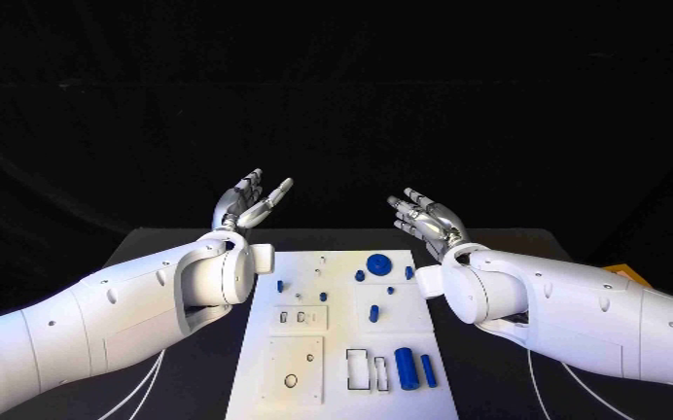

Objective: Assemble the parts on the task board

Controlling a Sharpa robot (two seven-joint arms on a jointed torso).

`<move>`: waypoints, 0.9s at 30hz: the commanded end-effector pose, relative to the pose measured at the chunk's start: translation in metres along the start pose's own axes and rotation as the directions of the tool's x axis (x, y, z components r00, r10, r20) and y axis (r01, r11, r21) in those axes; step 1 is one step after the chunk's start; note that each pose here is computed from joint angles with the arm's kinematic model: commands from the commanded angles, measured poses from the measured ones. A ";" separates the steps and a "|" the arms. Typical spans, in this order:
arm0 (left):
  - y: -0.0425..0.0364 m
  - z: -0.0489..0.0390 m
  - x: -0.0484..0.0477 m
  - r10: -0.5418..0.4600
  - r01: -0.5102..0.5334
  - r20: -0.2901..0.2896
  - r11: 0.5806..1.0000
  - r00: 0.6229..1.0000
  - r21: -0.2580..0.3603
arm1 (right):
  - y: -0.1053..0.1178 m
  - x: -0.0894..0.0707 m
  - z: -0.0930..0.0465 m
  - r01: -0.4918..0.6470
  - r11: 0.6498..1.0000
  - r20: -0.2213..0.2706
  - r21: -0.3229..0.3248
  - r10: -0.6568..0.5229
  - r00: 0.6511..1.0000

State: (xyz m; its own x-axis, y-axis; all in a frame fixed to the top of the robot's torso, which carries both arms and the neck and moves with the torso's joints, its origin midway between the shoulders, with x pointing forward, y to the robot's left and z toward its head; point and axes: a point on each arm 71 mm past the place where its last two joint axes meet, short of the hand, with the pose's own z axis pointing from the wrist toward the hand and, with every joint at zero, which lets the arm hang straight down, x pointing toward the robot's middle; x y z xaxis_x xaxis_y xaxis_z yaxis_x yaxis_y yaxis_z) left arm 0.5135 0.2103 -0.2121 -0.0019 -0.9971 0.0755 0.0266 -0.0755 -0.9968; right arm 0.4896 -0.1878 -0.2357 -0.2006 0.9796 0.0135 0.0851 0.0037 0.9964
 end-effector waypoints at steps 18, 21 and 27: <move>-0.0127 -0.0149 -0.0105 -0.069 0.074 -0.215 0.997 0.974 0.014 | 0.034 -0.033 0.016 0.595 0.766 -0.088 -0.243 -0.629 0.773; -0.0167 -0.0188 -0.0105 -0.063 0.069 -0.235 0.997 0.970 0.017 | 0.039 -0.032 0.018 0.649 0.712 -0.092 -0.269 -0.690 0.718; -0.0276 -0.0260 -0.0105 -0.065 0.072 -0.266 0.997 0.962 0.019 | 0.049 -0.025 0.019 0.751 0.574 -0.094 -0.327 -0.810 0.578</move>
State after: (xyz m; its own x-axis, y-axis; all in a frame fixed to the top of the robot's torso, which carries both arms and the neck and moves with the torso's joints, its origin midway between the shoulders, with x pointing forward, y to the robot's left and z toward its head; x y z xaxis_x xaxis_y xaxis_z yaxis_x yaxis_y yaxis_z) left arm 0.4887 0.2288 -0.1897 -0.2110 -0.9683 0.1334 0.0420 -0.1453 -0.9885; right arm 0.5200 -0.2144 -0.1877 -0.2791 0.6814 -0.6767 -0.3531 0.5824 0.7322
